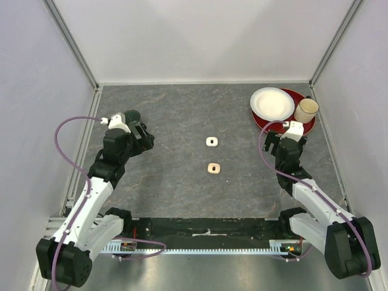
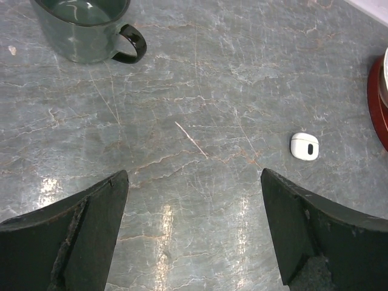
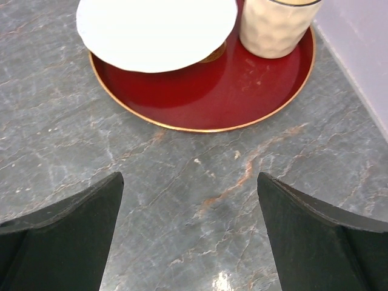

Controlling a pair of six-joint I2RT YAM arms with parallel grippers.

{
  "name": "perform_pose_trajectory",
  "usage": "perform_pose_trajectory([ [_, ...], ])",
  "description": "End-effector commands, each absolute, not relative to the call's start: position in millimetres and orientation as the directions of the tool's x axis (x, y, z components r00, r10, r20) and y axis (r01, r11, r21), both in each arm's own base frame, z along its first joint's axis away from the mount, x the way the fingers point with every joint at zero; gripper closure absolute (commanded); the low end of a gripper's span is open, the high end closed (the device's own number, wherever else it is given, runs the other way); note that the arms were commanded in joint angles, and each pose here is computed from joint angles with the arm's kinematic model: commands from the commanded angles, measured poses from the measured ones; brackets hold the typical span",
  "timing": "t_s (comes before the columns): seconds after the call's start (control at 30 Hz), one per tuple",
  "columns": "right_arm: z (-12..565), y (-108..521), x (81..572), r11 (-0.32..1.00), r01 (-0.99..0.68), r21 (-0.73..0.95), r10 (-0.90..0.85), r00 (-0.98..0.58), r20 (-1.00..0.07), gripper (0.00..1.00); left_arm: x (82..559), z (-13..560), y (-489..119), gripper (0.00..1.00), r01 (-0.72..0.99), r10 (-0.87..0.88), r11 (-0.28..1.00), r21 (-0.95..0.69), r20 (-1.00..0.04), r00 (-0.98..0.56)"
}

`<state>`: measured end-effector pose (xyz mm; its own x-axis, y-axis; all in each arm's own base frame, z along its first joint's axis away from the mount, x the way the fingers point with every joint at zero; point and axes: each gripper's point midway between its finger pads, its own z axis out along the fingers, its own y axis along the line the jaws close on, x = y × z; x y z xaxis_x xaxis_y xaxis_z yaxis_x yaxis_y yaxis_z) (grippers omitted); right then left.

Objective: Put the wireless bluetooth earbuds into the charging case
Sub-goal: Reset both arms

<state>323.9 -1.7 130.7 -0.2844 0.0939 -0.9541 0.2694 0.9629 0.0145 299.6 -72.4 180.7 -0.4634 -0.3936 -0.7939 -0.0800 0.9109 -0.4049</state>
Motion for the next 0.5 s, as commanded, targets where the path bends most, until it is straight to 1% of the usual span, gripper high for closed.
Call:
perform_pose_trajectory([
  [0.0, 148, -14, 335, 0.941, 0.337, -0.003, 0.066, -0.192, -0.979, 0.02, 302, 194, -65, 0.04, -0.11, -0.43, 0.899, -0.424, -0.81, -0.399],
  [0.03, 150, -14, 338, 0.94, 0.34, 0.011, 0.073, -0.168, -0.983, 0.02, 302, 196, -66, 0.04, -0.109, -0.433, 0.898, -0.427, -0.81, -0.396],
  [0.1, 136, -16, 337, 0.938, 0.347, 0.003, 0.069, -0.177, -0.982, 0.02, 301, 198, -66, 0.04, -0.103, -0.436, 0.896, -0.432, -0.811, -0.391],
  [0.13, 143, -16, 340, 0.936, 0.35, 0.027, 0.077, -0.128, -0.989, 0.02, 301, 199, -67, 0.04, -0.101, -0.436, 0.896, -0.433, -0.811, -0.39],
  [0.2, 127, -17, 335, 0.939, 0.345, 0.005, 0.054, -0.133, -0.99, 0.02, 300, 196, -67, 0.04, -0.101, -0.434, 0.896, -0.432, -0.809, -0.396],
  [0.23, 139, -17, 339, 0.94, 0.34, 0.022, 0.044, -0.058, -0.997, 0.02, 300, 194, -67, 0.04, -0.103, -0.434, 0.896, -0.431, -0.807, -0.4],
  [0.3, 127, -18, 336, 0.944, 0.331, 0.001, 0.022, -0.061, -0.998, 0.02, 299, 190, -69, 0.04, -0.103, -0.437, 0.894, -0.436, -0.802, -0.407],
  [0.37, 126, -18, 338, 0.944, 0.328, -0.018, 0.0, -0.054, -0.999, 0.02, 299, 185, -69, 0.04, -0.108, -0.437, 0.895, -0.433, -0.8, -0.412],
  [0.4, 117, -19, 339, 0.941, 0.337, -0.034, -0.009, -0.074, -0.997, 0.02, 299, 186, -69, 0.04, -0.107, -0.438, 0.894, -0.434, -0.801, -0.409],
  [0.43, 125, -19, 343, 0.94, 0.34, -0.009, 0.0, -0.028, -1.0, 0.02, 299, 185, -68, 0.04, -0.113, -0.44, 0.894, -0.434, -0.8, -0.407],
  [0.47, 126, -17, 346, 0.944, 0.328, -0.027, -0.018, -0.028, -0.999, 0.02, 300, 183, -68, 0.04, -0.116, -0.44, 0.894, -0.433, -0.8, -0.407],
])
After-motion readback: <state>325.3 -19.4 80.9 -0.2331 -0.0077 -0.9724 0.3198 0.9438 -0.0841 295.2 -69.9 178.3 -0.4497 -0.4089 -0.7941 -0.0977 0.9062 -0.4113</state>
